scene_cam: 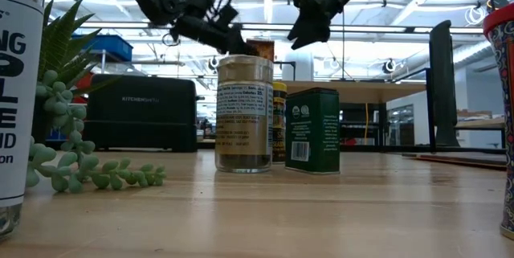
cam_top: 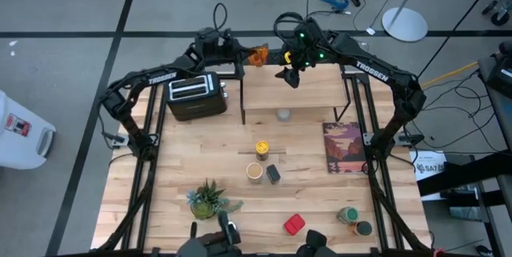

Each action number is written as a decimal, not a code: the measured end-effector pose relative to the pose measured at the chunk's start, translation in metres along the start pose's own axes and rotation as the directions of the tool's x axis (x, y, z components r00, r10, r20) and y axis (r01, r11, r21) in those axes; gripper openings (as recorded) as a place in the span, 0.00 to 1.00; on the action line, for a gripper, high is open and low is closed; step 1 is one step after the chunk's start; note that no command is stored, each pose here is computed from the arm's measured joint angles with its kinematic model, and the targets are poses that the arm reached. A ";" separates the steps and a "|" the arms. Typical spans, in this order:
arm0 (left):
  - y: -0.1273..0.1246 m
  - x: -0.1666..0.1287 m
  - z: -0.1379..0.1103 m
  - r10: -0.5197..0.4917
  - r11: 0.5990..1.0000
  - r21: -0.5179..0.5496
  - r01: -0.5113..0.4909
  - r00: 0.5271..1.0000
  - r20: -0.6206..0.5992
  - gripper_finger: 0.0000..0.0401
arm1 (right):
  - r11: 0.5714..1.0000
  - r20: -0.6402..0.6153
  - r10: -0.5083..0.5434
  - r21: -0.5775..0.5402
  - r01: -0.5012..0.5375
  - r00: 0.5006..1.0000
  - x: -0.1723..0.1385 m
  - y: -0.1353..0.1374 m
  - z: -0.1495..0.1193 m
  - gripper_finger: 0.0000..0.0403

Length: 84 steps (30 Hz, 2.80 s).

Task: Shelf spices
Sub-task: Put the brown seasoning bag on the shelf, then put the golden seasoning bottle on the shelf

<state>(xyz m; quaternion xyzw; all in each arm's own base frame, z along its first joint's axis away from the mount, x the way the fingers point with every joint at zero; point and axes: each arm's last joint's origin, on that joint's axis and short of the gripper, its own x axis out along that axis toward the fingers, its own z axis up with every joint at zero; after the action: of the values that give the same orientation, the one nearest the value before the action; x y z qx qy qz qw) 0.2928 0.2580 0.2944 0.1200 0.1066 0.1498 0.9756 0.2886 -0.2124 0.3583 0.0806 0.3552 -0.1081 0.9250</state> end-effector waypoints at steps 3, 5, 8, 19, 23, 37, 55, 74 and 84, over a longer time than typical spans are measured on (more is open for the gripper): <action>-0.002 -0.002 0.004 -0.008 1.000 0.021 0.008 1.000 -0.005 0.00 | 1.000 -0.003 0.003 -0.006 -0.003 1.000 0.000 0.000 0.000 0.60; -0.005 -0.001 -0.004 -0.032 0.999 -0.002 0.032 0.997 -0.064 0.00 | 1.000 0.000 0.004 -0.009 -0.004 1.000 0.000 0.000 0.000 0.60; -0.009 0.003 -0.017 -0.069 0.998 -0.017 0.067 0.987 -0.146 0.00 | 1.000 0.008 0.003 -0.013 -0.002 1.000 0.000 0.000 0.001 0.60; -0.011 0.007 -0.005 -0.065 0.997 0.035 0.070 0.992 -0.108 0.00 | 1.000 0.010 0.004 -0.006 -0.004 1.000 0.000 0.000 0.001 0.60; -0.010 0.007 -0.003 -0.057 0.996 0.061 0.063 0.994 -0.096 0.00 | 1.000 0.001 0.005 -0.004 -0.005 1.000 0.000 0.000 0.000 0.60; -0.008 0.002 -0.011 -0.108 0.993 0.033 0.115 0.981 -0.163 0.06 | 1.000 0.009 0.002 -0.018 -0.002 1.000 0.000 0.000 0.001 0.60; -0.010 0.003 -0.009 -0.106 0.993 0.041 0.113 0.983 -0.147 0.22 | 1.000 0.005 0.003 -0.001 -0.003 1.000 0.000 0.000 0.000 0.60; -0.007 0.001 -0.001 -0.070 0.997 0.036 0.074 0.992 -0.105 0.36 | 1.000 0.000 0.004 0.000 -0.004 1.000 0.000 0.000 0.000 0.60; -0.004 -0.016 0.020 -0.031 0.997 0.065 0.034 0.998 -0.054 0.36 | 1.000 0.000 0.004 0.000 -0.004 1.000 0.000 0.000 0.000 0.60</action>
<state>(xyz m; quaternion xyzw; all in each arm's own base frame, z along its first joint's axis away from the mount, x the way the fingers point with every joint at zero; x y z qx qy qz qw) 0.2841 0.2451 0.3152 0.1464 0.1391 0.1333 0.9703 0.2887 -0.2122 0.3583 0.0814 0.3549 -0.1065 0.9252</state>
